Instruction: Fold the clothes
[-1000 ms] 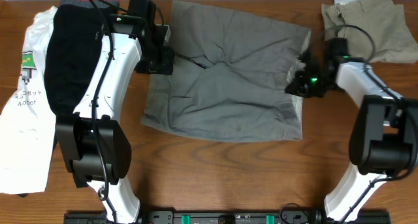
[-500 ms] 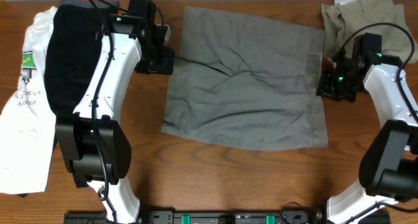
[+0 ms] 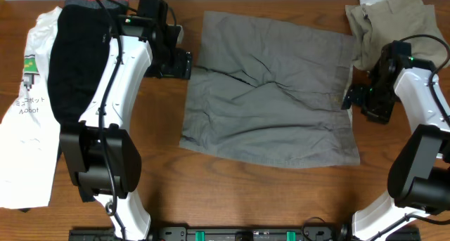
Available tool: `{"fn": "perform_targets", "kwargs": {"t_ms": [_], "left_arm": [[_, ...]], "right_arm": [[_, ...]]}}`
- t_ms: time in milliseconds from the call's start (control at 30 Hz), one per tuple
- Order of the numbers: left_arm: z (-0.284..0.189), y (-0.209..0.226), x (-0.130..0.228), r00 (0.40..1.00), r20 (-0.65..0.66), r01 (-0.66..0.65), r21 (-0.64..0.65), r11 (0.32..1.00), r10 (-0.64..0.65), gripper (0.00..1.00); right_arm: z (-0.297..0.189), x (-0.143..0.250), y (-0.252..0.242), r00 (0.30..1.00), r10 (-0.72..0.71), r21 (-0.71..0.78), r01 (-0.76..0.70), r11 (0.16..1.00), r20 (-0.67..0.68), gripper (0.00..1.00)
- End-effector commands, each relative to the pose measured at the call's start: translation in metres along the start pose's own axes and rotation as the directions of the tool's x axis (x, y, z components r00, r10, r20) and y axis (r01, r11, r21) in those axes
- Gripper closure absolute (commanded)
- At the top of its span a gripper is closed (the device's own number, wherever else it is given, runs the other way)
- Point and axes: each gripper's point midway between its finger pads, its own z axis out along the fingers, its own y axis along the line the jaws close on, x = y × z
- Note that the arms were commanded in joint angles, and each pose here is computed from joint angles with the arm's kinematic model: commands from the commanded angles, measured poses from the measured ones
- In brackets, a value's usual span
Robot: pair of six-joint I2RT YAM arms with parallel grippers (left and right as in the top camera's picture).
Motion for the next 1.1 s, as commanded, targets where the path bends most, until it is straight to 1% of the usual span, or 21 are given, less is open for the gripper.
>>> {"fn": "perform_targets", "kwargs": {"t_ms": [0, 67, 133, 200, 300, 367, 433, 467, 500, 533, 633, 767, 867, 933, 1000, 1067], "left_arm": [[-0.009, -0.001, -0.010, 0.999, 0.054, -0.004, -0.005, 1.000, 0.004, 0.21], [-0.010, -0.007, -0.020, 0.995, 0.095, -0.024, 0.027, 0.999, 0.021, 0.21], [-0.009, -0.019, -0.031, 0.987, 0.143, -0.085, 0.088, 0.992, 0.072, 0.21], [-0.007, -0.031, -0.043, 0.975, 0.193, -0.141, 0.143, 0.980, 0.112, 0.23], [0.004, -0.046, -0.059, 0.953, 0.253, -0.217, 0.194, 0.957, 0.165, 0.28], [0.018, -0.055, -0.071, 0.939, 0.289, -0.252, 0.209, 0.945, 0.187, 0.36], [0.035, -0.063, -0.083, 0.924, 0.322, -0.283, 0.216, 0.934, 0.205, 0.45], [0.044, -0.066, -0.089, 0.917, 0.338, -0.296, 0.215, 0.931, 0.214, 0.51], [0.054, -0.070, -0.094, 0.909, 0.352, -0.309, 0.213, 0.927, 0.223, 0.54], [0.063, -0.075, -0.099, 0.900, 0.369, -0.324, 0.212, 0.922, 0.232, 0.57], [0.088, -0.087, -0.111, 0.876, 0.409, -0.360, 0.207, 0.910, 0.254, 0.61], [0.116, -0.104, -0.120, 0.846, 0.453, -0.403, 0.202, 0.893, 0.280, 0.62], [0.132, -0.106, -0.123, 0.839, 0.464, -0.412, 0.201, 0.889, 0.284, 0.62], [0.142, -0.105, -0.123, 0.847, 0.461, -0.395, 0.210, 0.895, 0.265, 0.62], [0.153, -0.104, -0.123, 0.862, 0.451, -0.362, 0.227, 0.904, 0.232, 0.61], [0.165, -0.101, -0.119, 0.873, 0.433, -0.349, 0.230, 0.908, 0.226, 0.61]], "right_arm": [[-0.038, -0.024, 0.032, 0.987, -0.111, -0.089, 0.121, 0.989, 0.116, 0.28], [-0.056, -0.032, 0.045, 0.975, -0.142, -0.113, 0.162, 0.980, 0.168, 0.32], [-0.071, -0.039, 0.056, 0.962, -0.161, -0.119, 0.190, 0.975, 0.219, 0.37], [-0.080, -0.044, 0.062, 0.953, -0.170, -0.122, 0.205, 0.971, 0.252, 0.43], [-0.083, -0.048, 0.067, 0.947, -0.178, -0.124, 0.217, 0.968, 0.269, 0.48], [-0.082, -0.046, 0.067, 0.947, -0.181, -0.124, 0.219, 0.968, 0.265, 0.54], [-0.082, -0.045, 0.067, 0.949, -0.181, -0.123, 0.219, 0.968, 0.259, 0.68], [-0.081, -0.043, 0.067, 0.950, -0.181, -0.124, 0.218, 0.968, 0.253, 0.75], [-0.081, -0.042, 0.067, 0.952, -0.181, -0.127, 0.217, 0.968, 0.247, 0.80], [-0.081, -0.040, 0.067, 0.954, -0.180, -0.127, 0.215, 0.968, 0.240, 0.83], [-0.079, -0.035, 0.065, 0.959, -0.180, -0.124, 0.210, 0.970, 0.218, 0.84], [-0.078, -0.031, 0.063, 0.963, -0.178, -0.123, 0.205, 0.971, 0.201, 0.85], [-0.078, -0.029, 0.064, 0.968, -0.159, -0.131, 0.186, 0.974, 0.192, 0.88], [-0.078, -0.028, 0.067, 0.969, -0.161, -0.141, 0.189, 0.972, 0.187, 0.89], [-0.077, -0.026, 0.071, 0.967, -0.173, -0.141, 0.200, 0.970, 0.188, 0.89], [-0.077, -0.026, 0.076, 0.964, -0.185, -0.141, 0.214, 0.967, 0.193, 0.87]]}}
